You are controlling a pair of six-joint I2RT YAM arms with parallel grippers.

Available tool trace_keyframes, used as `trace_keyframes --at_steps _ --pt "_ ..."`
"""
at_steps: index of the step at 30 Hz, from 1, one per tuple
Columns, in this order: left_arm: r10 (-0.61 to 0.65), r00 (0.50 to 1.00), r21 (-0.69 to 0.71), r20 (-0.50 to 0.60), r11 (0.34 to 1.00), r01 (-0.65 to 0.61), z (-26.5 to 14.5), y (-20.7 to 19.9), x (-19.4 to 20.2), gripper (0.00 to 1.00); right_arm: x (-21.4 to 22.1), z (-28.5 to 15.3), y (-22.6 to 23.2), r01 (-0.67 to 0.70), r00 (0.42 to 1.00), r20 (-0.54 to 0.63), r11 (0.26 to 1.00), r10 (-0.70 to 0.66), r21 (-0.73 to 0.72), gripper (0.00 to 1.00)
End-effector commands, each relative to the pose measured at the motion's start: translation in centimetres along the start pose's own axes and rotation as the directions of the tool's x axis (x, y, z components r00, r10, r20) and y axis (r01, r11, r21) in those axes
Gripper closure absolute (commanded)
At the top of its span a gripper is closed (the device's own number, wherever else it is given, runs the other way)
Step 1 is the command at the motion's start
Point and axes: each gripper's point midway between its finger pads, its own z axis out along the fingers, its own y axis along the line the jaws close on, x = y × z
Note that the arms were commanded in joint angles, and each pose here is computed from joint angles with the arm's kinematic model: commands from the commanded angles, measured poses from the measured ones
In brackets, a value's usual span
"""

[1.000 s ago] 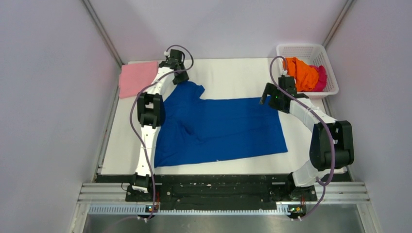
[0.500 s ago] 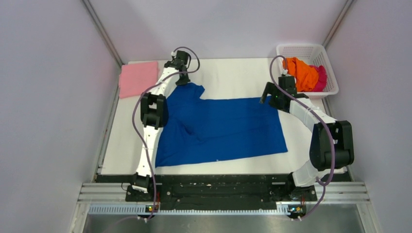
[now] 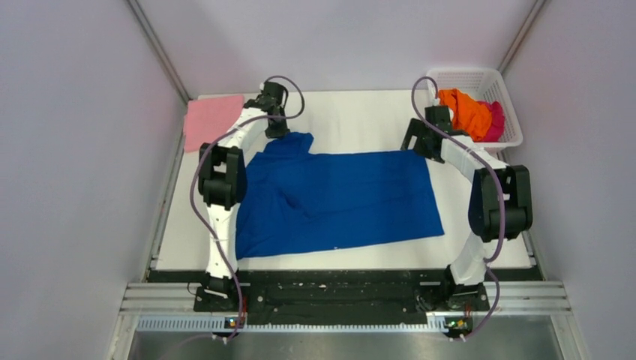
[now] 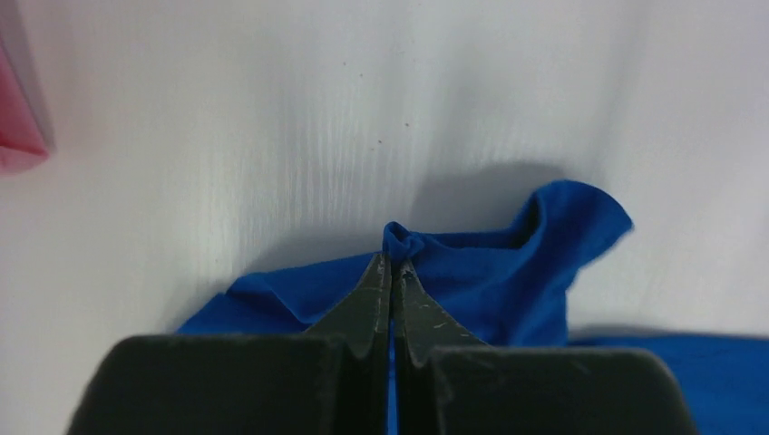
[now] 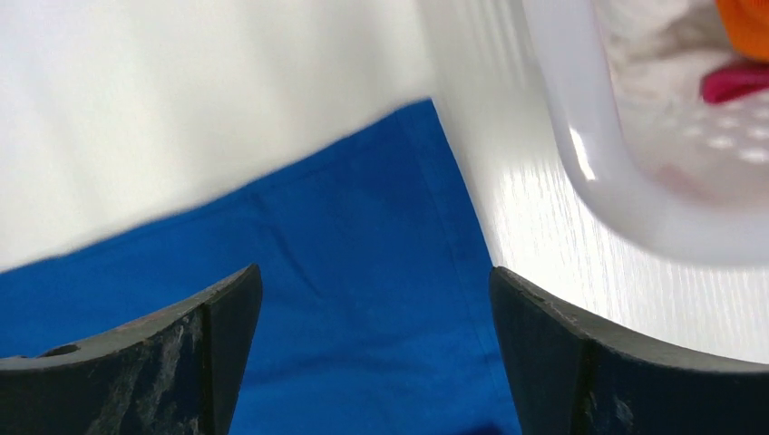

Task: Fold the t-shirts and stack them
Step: Grab the side of the flattened tshirt furthest away from the robot with both arms

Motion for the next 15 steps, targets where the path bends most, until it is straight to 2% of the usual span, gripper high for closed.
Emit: trace_keyframes --at_steps 1,8,15 --pt "-0.055 0.975 0.174 0.215 0.985 0.017 -6.9 -2.8 -5.7 1.0 -2.8 1.0 0.2 0.04 0.999 0.017 0.999 -0.041 0.03 0.08" --pt "-0.055 0.989 0.254 0.137 0.967 0.018 -7.6 -3.3 -2.1 1.0 -3.7 3.9 1.1 0.087 0.996 -0.032 0.995 -0.086 0.048 0.21" --pt "-0.056 0.996 0.347 0.07 0.937 0.028 -9.1 -4.8 0.3 1.0 -4.2 7.4 -0.2 0.148 0.988 -0.062 0.974 -0.139 0.17 0.32"
